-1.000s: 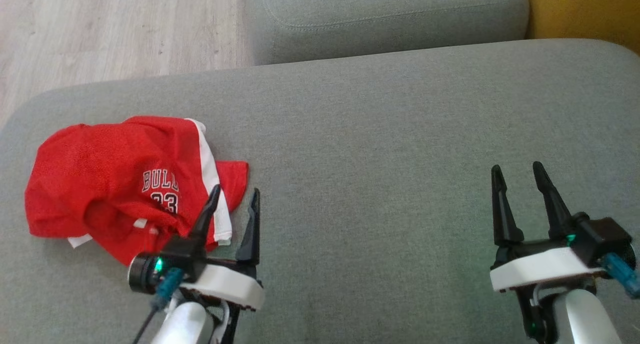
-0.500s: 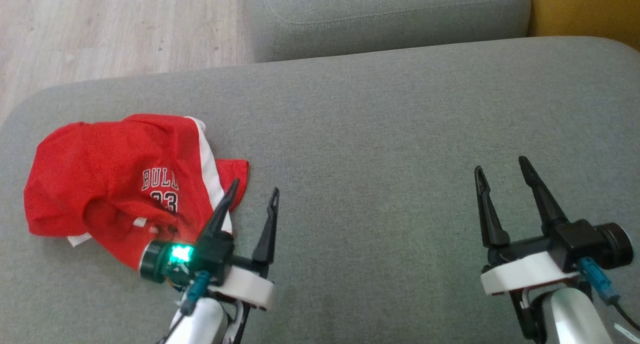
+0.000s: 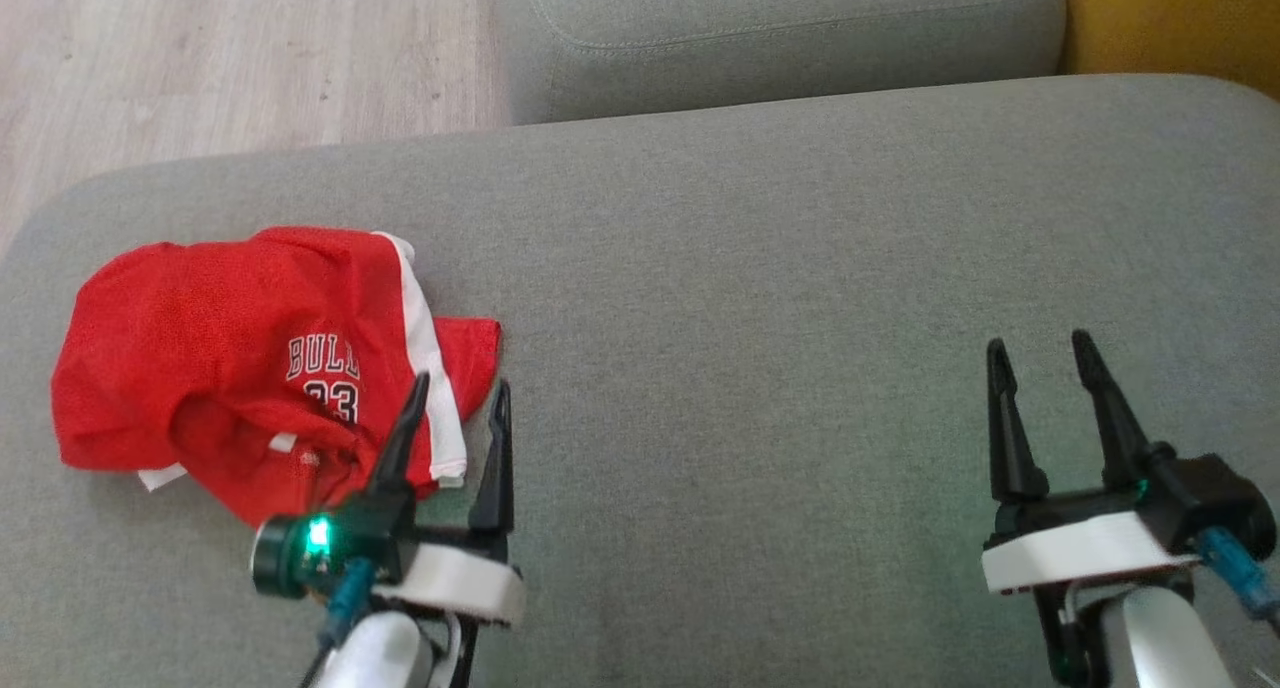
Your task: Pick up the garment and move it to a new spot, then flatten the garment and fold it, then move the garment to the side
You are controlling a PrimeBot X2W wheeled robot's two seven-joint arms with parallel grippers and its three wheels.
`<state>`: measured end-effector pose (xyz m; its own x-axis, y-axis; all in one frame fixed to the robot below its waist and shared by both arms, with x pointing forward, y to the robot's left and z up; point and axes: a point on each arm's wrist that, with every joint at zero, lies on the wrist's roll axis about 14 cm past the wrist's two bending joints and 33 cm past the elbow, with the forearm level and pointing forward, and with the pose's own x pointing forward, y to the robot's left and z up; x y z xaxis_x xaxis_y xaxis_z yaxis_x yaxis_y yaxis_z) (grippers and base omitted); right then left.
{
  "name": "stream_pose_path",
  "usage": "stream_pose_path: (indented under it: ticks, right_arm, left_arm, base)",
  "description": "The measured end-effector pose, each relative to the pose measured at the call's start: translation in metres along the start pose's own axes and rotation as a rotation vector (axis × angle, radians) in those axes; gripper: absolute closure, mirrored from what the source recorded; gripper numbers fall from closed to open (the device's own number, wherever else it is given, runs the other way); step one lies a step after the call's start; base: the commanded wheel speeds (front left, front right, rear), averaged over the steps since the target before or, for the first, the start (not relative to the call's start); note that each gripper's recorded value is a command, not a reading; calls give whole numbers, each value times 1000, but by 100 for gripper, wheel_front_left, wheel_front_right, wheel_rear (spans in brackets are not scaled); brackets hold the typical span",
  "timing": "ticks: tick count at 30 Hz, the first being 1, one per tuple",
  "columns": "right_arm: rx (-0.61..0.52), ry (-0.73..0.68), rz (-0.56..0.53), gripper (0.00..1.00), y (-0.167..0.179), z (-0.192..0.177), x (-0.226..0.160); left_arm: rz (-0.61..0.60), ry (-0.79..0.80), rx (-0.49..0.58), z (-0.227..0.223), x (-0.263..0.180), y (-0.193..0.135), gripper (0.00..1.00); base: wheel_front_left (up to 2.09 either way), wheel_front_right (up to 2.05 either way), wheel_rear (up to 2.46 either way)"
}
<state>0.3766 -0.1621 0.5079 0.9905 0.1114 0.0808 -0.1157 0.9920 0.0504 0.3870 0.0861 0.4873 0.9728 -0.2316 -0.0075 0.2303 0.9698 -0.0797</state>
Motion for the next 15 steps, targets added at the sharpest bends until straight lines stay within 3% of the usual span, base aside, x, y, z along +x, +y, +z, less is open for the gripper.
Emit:
stream_pose_path:
  ticks: [4,15]
  right_arm:
    - [-5,45,1,0,0,-15,-4]
    - [6,56,4,0,2,-18,-5]
  left_arm:
    - [-9,50,13,-17,-6,-1,0]
    - [9,39,-13,-14,-5,2,0]
  base:
    - [0,0,0]
    - [0,0,0]
